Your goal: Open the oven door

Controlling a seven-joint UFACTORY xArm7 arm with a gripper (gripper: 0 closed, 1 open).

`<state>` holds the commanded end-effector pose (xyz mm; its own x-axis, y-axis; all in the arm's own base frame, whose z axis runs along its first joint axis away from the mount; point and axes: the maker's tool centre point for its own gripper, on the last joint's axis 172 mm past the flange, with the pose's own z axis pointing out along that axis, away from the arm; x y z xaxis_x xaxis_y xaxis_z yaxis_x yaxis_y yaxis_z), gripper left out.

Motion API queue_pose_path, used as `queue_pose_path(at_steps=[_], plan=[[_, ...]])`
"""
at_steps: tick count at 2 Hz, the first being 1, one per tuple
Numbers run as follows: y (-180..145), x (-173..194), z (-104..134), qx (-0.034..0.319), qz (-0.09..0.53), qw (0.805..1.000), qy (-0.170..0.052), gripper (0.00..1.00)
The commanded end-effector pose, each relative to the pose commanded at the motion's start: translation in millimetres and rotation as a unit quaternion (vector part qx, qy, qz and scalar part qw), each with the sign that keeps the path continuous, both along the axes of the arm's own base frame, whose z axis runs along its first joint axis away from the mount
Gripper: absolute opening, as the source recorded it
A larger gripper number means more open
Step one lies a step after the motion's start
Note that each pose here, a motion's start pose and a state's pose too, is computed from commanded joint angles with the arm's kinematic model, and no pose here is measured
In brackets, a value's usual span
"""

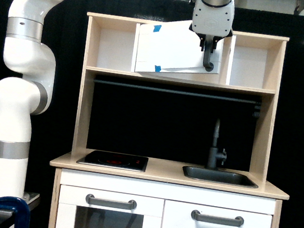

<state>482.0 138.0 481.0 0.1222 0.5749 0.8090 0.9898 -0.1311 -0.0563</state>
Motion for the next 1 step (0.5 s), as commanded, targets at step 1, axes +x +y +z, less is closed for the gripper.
queue_pose_path(at_steps=[1], plan=[[-10.0, -13.0, 7.0, 0.000, 0.000, 1.000, 0.000, 0.00]])
